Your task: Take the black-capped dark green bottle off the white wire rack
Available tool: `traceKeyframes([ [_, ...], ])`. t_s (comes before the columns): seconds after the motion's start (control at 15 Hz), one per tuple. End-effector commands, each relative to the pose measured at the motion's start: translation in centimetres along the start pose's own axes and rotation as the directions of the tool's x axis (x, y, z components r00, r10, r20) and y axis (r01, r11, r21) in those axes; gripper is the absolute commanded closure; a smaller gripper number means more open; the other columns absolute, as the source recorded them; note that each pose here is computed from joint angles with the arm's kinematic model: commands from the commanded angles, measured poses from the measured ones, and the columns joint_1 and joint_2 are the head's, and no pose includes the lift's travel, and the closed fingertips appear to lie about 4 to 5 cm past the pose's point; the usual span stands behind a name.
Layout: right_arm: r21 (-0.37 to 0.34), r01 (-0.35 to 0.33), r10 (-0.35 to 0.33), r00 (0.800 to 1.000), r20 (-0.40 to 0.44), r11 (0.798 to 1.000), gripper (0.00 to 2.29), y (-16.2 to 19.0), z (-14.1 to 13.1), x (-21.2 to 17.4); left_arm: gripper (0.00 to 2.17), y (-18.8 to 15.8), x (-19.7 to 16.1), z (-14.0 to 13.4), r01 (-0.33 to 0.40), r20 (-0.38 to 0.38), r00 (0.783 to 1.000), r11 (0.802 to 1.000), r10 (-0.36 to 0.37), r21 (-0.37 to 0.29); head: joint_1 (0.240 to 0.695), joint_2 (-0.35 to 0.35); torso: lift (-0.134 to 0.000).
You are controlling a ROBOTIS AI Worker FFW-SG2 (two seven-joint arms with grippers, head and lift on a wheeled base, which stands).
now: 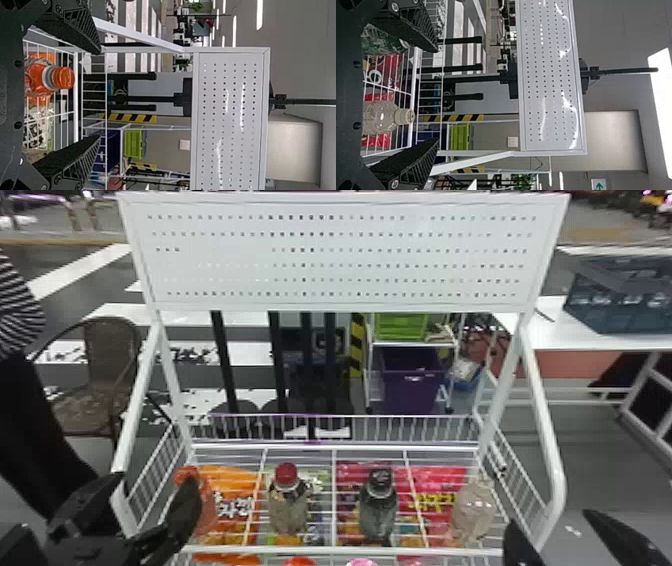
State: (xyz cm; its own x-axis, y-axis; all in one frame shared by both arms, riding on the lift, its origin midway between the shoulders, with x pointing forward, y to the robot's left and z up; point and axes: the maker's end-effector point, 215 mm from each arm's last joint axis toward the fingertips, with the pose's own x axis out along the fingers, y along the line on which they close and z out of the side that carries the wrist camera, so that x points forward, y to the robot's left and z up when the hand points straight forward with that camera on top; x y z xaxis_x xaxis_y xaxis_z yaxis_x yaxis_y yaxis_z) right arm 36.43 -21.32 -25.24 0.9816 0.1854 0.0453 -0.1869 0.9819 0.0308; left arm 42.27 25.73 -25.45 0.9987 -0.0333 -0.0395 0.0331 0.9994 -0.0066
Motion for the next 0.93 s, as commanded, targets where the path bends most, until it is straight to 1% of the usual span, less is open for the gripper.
traceKeyframes([
  [0.0,-0.001,0.000,0.000,1.000,0.001,1.000,0.10,0.0,-0.2,-0.2,0.14,0.0,-0.1,-0.1,0.000,-0.003,1.000,1.000,0.000,0.000,0.499,0.000,0.000],
  [0.53,0.001,-0.003,0.003,1.000,-0.007,1.000,0.10,0.1,-0.5,-0.4,0.14,-0.1,-0.2,-0.2,0.003,-0.005,1.000,1.000,-0.003,0.005,0.499,0.000,0.000],
  [0.6,0.001,-0.004,0.004,1.000,-0.015,1.000,0.10,0.2,-1.0,-0.3,0.14,-0.1,-0.2,-0.2,0.000,-0.005,1.000,1.000,0.000,0.005,0.499,0.000,0.000],
  [0.73,-0.014,-0.012,0.013,1.000,0.026,1.000,0.10,0.7,-2.0,-0.1,0.14,-0.1,-0.2,-0.2,0.003,-0.005,1.000,1.000,-0.003,0.005,0.499,0.000,0.000],
  [0.87,-0.014,-0.031,0.032,0.999,0.040,0.999,0.11,2.0,-5.1,0.4,0.14,0.0,-0.2,-0.3,-0.001,-0.007,1.000,1.000,0.001,0.008,0.499,0.000,0.000],
])
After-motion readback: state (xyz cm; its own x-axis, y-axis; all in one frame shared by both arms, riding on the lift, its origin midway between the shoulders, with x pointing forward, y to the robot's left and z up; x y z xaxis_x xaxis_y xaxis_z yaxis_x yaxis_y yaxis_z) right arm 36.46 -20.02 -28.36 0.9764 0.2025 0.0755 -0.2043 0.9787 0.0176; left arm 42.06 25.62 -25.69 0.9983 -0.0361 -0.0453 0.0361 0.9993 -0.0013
